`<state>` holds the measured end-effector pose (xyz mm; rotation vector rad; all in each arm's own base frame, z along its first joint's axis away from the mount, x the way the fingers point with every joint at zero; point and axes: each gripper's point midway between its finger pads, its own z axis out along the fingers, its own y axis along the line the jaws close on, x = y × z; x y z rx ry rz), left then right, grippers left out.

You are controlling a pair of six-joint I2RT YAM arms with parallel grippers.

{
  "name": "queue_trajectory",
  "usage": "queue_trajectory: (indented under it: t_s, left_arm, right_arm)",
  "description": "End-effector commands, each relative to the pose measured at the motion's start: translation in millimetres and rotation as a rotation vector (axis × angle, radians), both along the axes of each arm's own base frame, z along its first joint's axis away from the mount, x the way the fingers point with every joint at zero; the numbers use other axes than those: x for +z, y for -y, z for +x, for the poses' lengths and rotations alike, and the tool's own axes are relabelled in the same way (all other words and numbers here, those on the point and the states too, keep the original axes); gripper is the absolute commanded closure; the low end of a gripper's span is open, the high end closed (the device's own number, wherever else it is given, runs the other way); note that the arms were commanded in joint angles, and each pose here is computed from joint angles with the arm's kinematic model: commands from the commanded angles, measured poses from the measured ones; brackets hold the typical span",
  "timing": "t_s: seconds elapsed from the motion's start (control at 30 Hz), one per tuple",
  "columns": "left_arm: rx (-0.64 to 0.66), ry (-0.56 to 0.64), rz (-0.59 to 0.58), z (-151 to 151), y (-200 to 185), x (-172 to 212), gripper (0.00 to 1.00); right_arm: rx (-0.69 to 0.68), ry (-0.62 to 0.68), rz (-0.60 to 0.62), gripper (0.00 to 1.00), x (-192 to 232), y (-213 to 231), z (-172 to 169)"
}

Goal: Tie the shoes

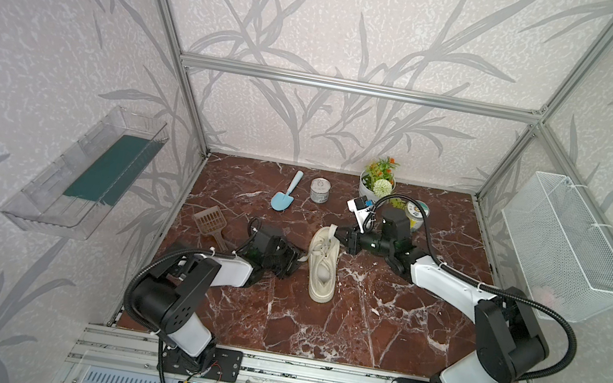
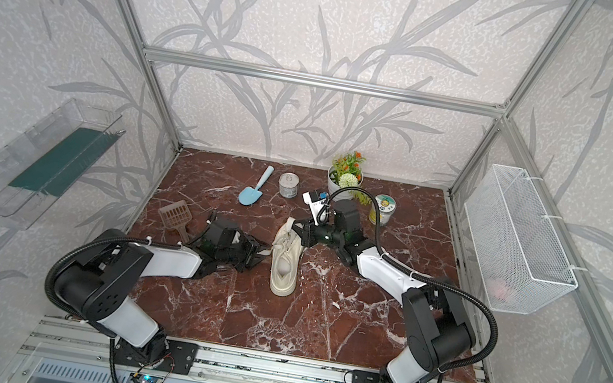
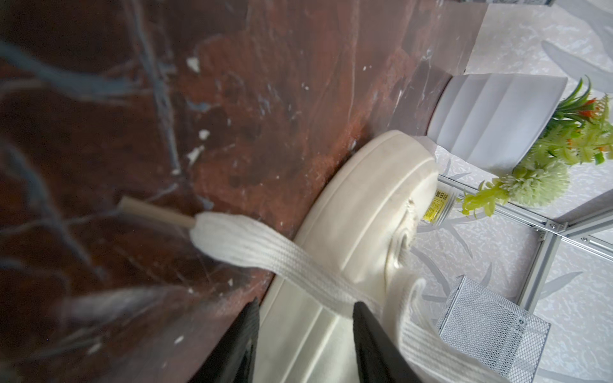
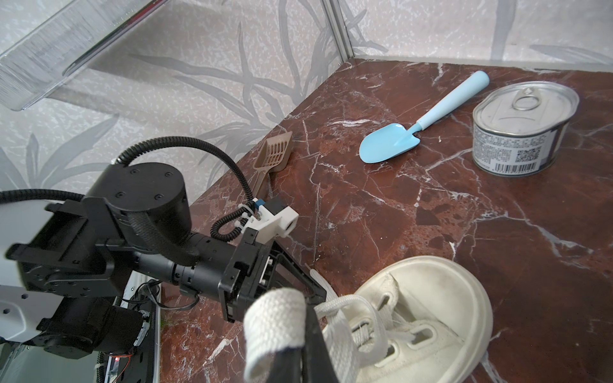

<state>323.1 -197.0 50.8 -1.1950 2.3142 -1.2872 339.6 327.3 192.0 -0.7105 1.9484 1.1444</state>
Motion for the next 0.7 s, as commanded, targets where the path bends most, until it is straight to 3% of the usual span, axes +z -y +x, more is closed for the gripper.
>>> queue_trajectory:
  t_s: [0.0,0.23,0.67]
  left_arm:
    - [0.028,-0.022,0.023,-6.5,-7.8,-4.6,0.51]
    - [0.070,-0.003,-0.093,1.3,1.7,-7.9,0.51]
    - [0.078,0.049,-0.165,15.8,17.7,-3.1,0.55]
  right_arm:
    - [0.008,0.008,0.015,1.00,3.9,0.7,-2.8]
    - [0.008,0.008,0.014,1.00,4.7,2.3,-5.3]
    - [0.007,0.009,0.011,1.00,4.1,3.2,-6.0]
